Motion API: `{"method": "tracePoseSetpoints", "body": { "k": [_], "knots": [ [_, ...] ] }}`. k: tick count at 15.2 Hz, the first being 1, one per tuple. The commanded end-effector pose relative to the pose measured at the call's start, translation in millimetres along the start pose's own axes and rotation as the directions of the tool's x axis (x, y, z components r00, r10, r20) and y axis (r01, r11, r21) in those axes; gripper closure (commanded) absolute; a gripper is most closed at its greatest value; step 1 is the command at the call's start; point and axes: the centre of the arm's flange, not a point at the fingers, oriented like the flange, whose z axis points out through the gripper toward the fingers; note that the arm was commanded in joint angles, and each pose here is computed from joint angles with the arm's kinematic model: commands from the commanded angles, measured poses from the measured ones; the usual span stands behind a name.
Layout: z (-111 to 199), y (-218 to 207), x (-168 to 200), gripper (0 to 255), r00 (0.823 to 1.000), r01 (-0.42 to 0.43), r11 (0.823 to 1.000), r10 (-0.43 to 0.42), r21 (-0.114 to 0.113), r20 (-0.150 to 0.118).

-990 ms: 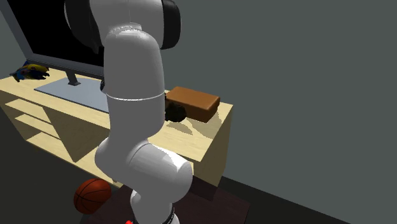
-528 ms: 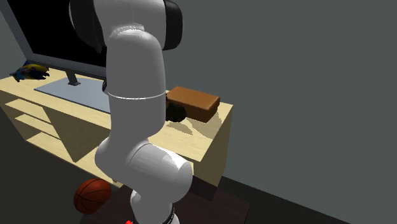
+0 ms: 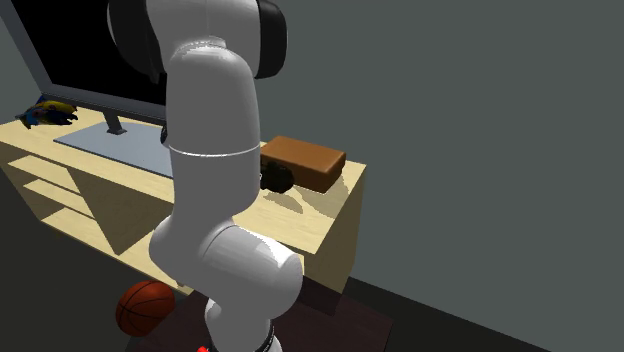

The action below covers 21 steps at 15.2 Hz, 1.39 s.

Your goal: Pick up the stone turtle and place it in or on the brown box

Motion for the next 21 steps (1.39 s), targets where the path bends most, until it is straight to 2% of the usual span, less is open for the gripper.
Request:
{"method": "tracePoseSetpoints", "body": {
  "k": [1, 21],
  "knots": [
    [0.9, -0.7, -1.3, 255, 1.0, 0.0, 1.0, 0.0, 0.002, 0.003],
    [-60.8, 71.2, 0.8, 255, 1.0, 0.0, 1.0, 0.0, 0.002, 0.003]
  ]
}}
